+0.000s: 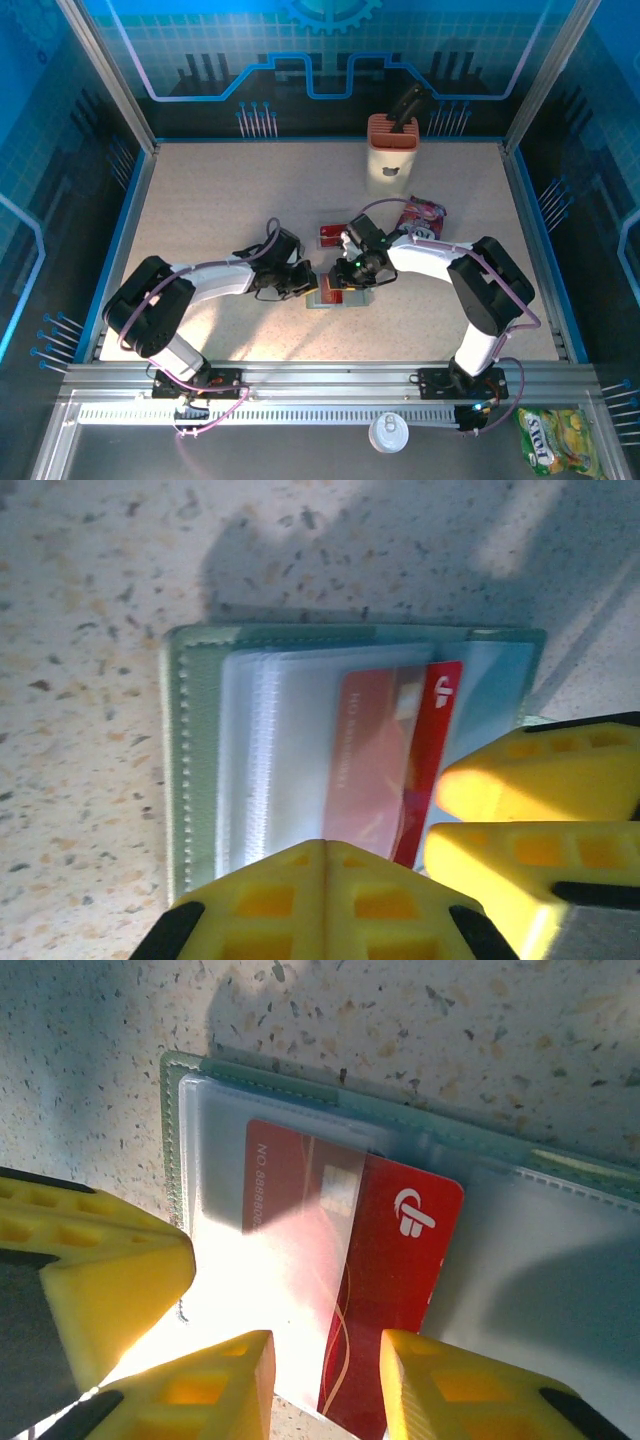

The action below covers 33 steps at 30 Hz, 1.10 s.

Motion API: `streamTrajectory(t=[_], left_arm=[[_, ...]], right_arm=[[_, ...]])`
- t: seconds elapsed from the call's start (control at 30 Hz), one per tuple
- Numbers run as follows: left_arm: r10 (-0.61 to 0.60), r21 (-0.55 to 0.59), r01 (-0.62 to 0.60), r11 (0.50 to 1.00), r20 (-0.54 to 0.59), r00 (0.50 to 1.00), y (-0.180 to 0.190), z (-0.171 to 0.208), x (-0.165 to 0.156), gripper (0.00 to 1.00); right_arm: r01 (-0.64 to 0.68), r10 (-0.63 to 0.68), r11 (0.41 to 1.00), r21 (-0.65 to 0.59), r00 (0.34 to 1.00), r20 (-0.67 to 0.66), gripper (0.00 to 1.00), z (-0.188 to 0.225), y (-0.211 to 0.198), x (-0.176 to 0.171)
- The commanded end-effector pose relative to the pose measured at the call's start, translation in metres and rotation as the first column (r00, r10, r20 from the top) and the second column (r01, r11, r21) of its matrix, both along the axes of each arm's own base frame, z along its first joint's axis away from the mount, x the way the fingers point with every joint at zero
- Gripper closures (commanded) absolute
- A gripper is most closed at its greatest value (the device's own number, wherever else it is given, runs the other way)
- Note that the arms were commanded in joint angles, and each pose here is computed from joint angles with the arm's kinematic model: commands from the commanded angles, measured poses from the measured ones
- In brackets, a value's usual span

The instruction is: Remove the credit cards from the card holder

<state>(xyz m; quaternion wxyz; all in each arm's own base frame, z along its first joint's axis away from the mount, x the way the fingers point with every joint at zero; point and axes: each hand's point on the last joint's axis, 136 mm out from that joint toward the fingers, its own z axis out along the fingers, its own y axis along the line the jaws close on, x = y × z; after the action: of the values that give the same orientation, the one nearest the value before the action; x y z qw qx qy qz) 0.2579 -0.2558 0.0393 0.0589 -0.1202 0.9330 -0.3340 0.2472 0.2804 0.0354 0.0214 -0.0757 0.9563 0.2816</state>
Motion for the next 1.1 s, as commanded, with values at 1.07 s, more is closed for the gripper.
streamTrajectory(t=[1.07], left_arm=[[-0.047, 0.009, 0.047, 0.999, -0.020, 0.999, -0.008, -0.001, -0.005, 0.96]], right_arm=[[-0.006, 0.009, 0.997, 0.078, 0.999, -0.037, 0.67, -0.010, 0.014, 0.001]])
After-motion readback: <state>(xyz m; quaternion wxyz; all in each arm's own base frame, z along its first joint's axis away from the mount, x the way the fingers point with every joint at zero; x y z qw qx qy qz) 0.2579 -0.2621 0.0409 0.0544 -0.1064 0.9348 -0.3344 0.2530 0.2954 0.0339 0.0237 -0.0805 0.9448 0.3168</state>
